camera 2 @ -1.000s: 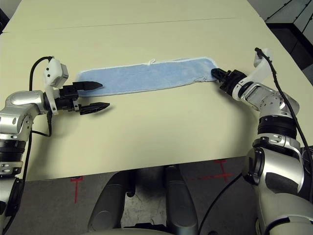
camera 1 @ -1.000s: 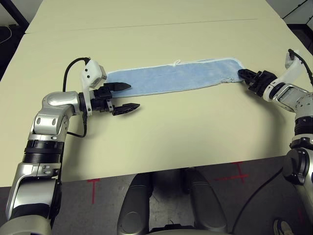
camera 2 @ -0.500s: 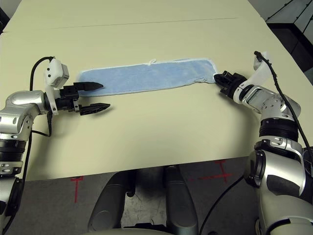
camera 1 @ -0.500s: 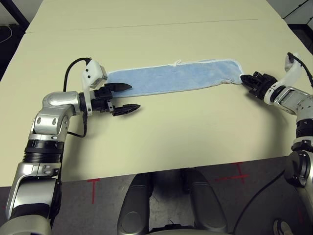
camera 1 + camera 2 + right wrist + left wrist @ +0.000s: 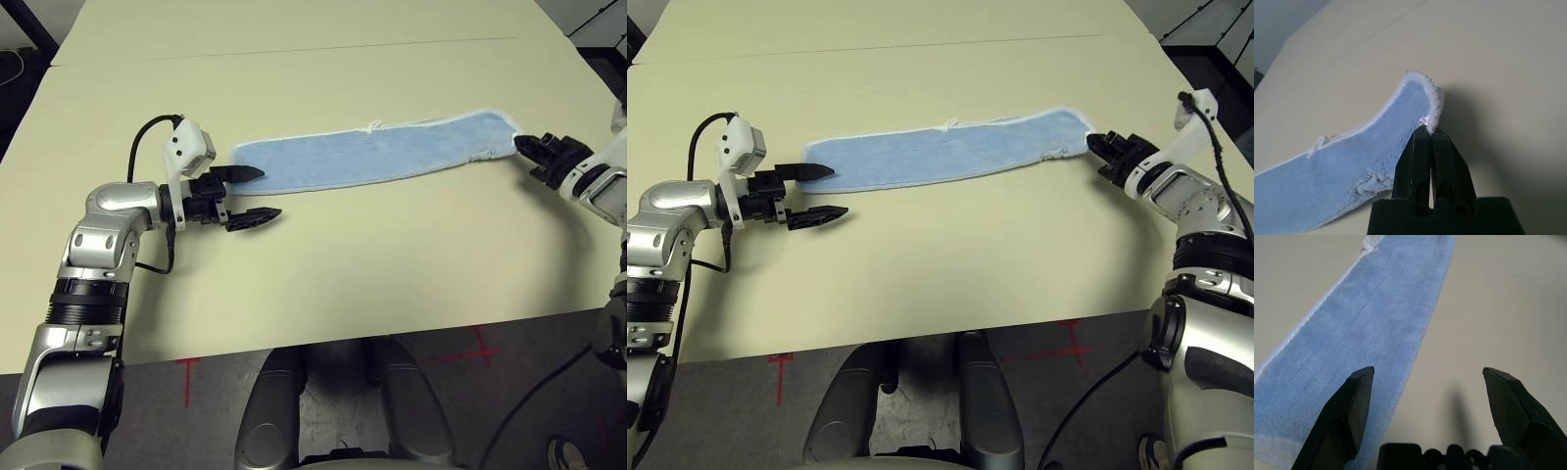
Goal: Fold the towel and set it aside.
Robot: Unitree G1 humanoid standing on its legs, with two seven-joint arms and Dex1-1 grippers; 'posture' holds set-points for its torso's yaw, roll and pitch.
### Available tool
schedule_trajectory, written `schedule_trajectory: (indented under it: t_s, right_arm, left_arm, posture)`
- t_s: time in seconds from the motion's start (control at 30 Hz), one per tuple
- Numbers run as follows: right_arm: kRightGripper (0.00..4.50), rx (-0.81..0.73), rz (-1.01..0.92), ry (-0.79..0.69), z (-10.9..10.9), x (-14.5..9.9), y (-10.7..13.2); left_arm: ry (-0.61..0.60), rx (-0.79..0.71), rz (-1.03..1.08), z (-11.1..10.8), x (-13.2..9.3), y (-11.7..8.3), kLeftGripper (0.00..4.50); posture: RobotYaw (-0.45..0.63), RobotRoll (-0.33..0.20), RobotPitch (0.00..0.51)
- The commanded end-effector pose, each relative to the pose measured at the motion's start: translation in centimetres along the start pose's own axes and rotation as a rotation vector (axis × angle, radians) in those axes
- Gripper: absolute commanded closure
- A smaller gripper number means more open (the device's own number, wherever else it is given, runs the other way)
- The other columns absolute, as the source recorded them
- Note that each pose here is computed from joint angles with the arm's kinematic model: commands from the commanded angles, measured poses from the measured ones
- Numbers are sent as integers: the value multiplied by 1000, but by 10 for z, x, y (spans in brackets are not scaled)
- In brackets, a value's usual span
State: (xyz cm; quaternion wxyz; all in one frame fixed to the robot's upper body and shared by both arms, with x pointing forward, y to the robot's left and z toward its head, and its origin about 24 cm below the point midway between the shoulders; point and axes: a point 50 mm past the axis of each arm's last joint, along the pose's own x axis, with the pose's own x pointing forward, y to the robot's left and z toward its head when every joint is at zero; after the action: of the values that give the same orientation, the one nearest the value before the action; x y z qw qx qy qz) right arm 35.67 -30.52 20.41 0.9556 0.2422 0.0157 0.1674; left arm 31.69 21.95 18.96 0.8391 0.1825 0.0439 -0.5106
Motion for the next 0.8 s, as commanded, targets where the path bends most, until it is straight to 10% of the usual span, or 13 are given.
schedule_trajectory:
  t_s: [0.03,0.8]
  right_arm:
    - [4457,-40,86,-11,8,3,14]
    - [4457,-286,573,248,1,25,101]
  left_arm:
    - [8,-2,-22,-1,3,-2,0]
    - [4,9,20,2,0,6,0]
  posture:
    - [9,0,249]
    - [38,0,235]
